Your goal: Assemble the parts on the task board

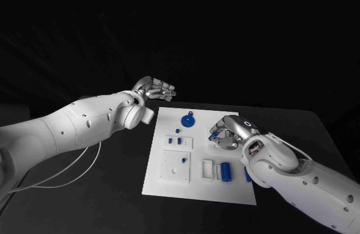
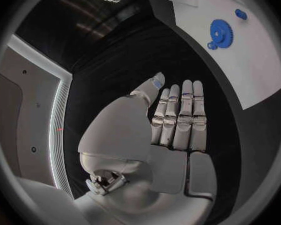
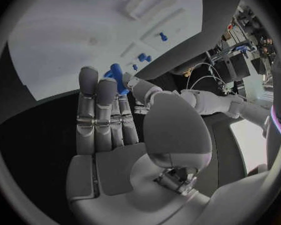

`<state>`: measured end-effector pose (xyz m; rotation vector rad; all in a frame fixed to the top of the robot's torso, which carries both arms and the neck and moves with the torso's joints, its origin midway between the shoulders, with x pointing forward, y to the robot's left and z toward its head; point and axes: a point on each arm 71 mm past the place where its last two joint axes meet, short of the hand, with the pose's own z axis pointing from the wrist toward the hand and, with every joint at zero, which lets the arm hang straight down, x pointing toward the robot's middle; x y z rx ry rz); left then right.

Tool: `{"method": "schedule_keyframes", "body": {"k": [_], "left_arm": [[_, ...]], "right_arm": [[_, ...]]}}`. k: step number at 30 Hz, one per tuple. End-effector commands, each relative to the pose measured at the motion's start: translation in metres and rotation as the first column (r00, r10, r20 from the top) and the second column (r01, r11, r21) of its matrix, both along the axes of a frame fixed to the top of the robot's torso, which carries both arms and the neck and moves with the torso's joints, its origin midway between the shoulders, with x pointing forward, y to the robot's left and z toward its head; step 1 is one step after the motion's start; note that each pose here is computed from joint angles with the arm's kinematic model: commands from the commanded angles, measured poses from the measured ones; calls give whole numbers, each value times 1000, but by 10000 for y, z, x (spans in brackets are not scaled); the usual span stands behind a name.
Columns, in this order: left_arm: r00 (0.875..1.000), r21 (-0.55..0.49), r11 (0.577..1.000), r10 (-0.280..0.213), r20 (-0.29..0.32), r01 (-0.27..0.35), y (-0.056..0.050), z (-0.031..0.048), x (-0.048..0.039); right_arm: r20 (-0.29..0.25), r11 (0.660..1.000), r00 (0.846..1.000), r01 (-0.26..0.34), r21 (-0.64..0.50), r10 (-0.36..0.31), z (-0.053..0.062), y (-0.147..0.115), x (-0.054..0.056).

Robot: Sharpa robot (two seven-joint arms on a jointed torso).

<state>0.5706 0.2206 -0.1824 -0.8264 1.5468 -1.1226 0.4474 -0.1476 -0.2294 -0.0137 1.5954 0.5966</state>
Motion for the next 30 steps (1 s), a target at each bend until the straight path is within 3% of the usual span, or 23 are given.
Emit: {"method": "schedule_keyframes", "body": {"k": [1,14,24,30], "left_arm": [[1000,-2,1000,-17,0,17,-33,5,-1],[1000,-6,1000,-24,0,24,-102,2,16],[999,-11,999,-37,-1,37,-179,-1,21],[999,-12,999,-38,-1,38,-188,-2,22]], "right_arm": [[-31,997,999,-40,62,42,37,107,-43],[-33,978,981,-190,80,193,-28,663,-280],[-56,957,955,-288,35,290,-302,993,-507],[-58,949,948,-314,17,314,-387,1091,-558]]}}
